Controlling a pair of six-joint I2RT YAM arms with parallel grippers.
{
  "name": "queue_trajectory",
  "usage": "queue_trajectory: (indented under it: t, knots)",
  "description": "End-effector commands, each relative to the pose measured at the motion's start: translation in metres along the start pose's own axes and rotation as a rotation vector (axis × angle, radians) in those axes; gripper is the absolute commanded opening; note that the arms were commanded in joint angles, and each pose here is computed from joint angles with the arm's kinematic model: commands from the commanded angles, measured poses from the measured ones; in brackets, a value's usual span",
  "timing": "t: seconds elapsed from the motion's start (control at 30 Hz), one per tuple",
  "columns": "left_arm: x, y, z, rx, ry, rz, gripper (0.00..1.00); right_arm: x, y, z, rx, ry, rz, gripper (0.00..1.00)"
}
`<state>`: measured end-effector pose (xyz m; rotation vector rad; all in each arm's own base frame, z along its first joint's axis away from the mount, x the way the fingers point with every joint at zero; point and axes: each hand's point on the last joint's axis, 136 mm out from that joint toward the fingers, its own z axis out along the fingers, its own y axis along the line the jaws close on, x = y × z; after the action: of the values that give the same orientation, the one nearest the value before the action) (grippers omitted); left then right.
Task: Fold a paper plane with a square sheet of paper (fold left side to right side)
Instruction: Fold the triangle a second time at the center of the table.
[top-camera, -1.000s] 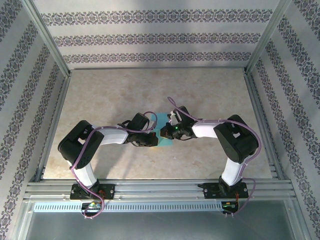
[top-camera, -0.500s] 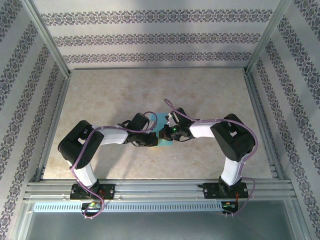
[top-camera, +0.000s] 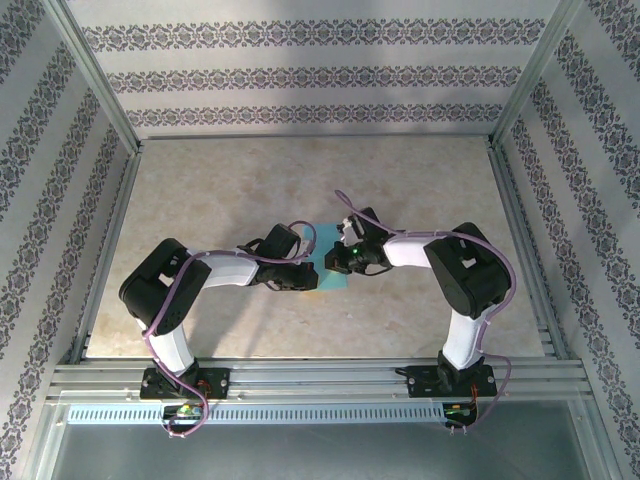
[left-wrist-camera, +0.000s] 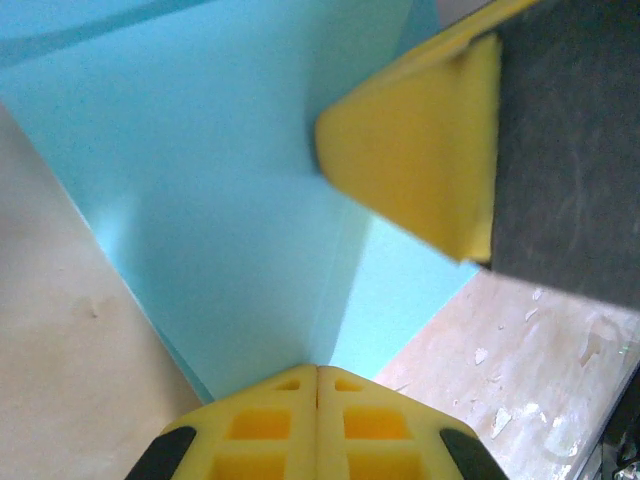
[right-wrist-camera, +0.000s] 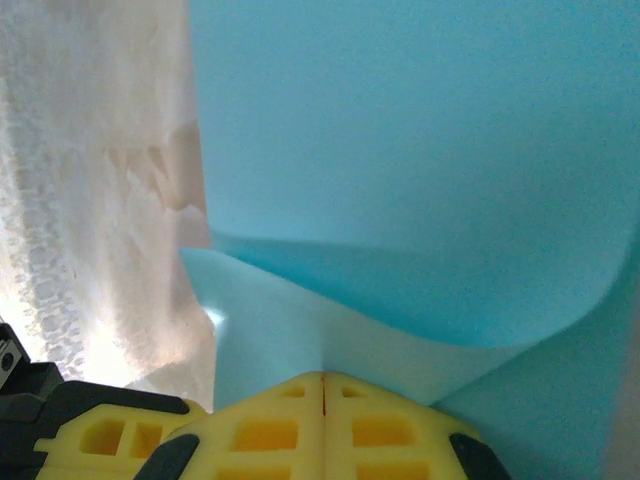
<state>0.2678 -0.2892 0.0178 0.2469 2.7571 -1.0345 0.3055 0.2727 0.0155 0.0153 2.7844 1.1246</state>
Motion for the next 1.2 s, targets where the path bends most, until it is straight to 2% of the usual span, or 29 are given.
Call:
queue_trajectory:
  t: [0.0, 0.3, 0.63, 0.73, 0.9, 1.17]
  knots:
    - [0.032, 0.029, 0.010, -0.102, 0.105, -0.058, 0.03, -0.018, -0.030, -0.004, 0.100, -0.052, 0.010, 0.00]
    - [0.032, 0.029, 0.010, -0.099, 0.105, -0.056, 0.03, -0.041, -0.058, -0.020, 0.144, -0.091, 0.045, 0.00]
    - [0.032, 0.029, 0.011, -0.095, 0.104, -0.057, 0.03, -0.061, -0.069, -0.033, 0.134, -0.122, 0.076, 0.00]
    - [0.032, 0.029, 0.011, -0.093, 0.101, -0.056, 0.03, -0.073, -0.053, -0.056, 0.108, -0.171, 0.058, 0.00]
    - [0.031, 0.028, 0.010, -0.092, 0.095, -0.052, 0.03, -0.066, -0.032, -0.071, 0.063, -0.184, 0.039, 0.00]
    - [0.031, 0.028, 0.008, -0.096, 0.089, -0.049, 0.03, -0.025, 0.002, -0.037, -0.041, -0.085, 0.039, 0.00]
